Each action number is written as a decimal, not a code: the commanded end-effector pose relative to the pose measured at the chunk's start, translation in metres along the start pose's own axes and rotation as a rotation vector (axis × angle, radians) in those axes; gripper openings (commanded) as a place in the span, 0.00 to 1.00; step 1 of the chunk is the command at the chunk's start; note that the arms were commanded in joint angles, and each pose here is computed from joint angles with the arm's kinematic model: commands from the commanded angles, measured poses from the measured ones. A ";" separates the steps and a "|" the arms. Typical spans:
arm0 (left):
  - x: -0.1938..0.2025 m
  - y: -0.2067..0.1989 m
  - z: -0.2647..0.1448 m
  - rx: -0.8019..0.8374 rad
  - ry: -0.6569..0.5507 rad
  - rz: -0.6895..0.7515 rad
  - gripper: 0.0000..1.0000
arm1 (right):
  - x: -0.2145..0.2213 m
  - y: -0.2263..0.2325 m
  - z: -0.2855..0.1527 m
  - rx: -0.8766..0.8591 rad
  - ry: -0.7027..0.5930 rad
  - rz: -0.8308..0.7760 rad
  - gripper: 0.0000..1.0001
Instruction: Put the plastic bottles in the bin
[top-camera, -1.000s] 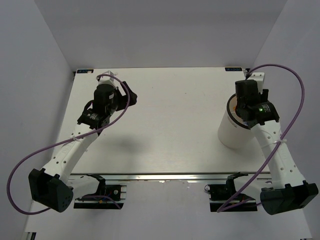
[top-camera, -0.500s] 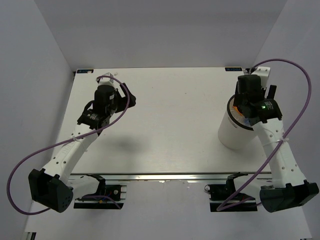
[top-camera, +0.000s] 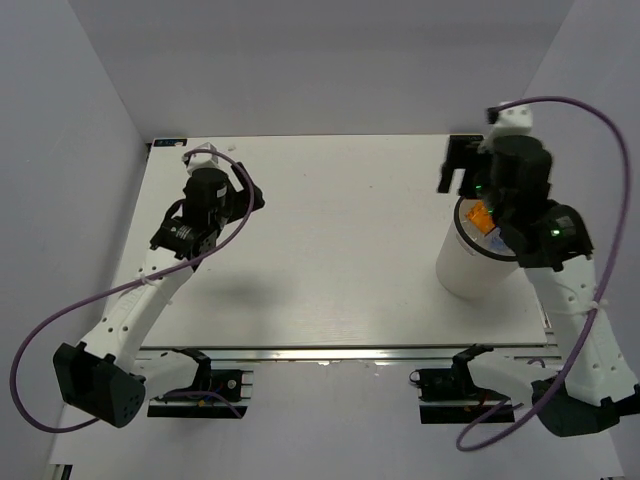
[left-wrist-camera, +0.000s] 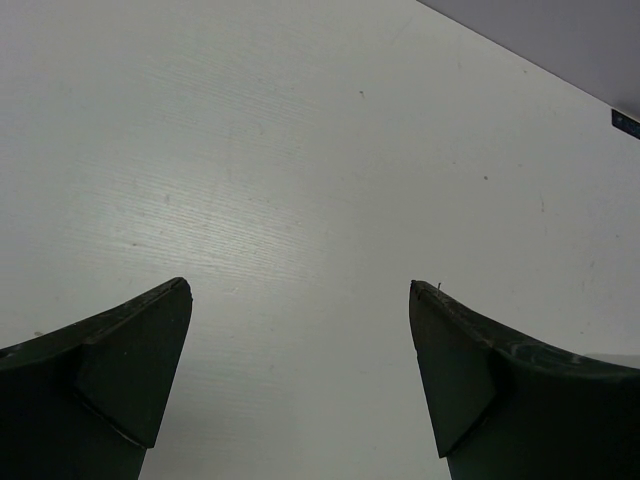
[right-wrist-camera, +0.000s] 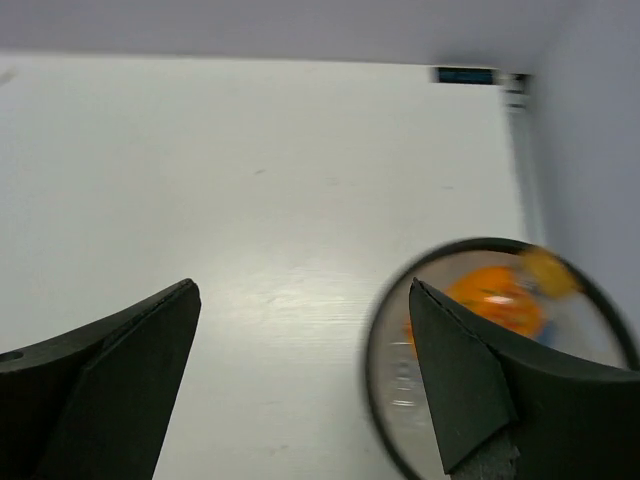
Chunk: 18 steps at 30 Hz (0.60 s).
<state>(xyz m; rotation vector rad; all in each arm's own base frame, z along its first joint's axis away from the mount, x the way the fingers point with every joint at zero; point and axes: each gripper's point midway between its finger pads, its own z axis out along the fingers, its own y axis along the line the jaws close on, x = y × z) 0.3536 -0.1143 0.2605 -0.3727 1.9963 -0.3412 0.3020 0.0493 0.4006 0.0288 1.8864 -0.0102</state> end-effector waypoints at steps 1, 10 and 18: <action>-0.011 0.025 -0.018 -0.114 -0.061 -0.037 0.98 | 0.020 0.087 0.010 -0.243 0.026 -0.098 0.89; 0.009 0.079 -0.048 -0.280 -0.125 -0.117 0.98 | 0.114 0.206 0.041 -0.539 0.175 0.000 0.89; 0.009 0.096 -0.056 -0.353 -0.156 -0.126 0.98 | 0.132 0.213 0.042 -0.585 0.172 0.013 0.89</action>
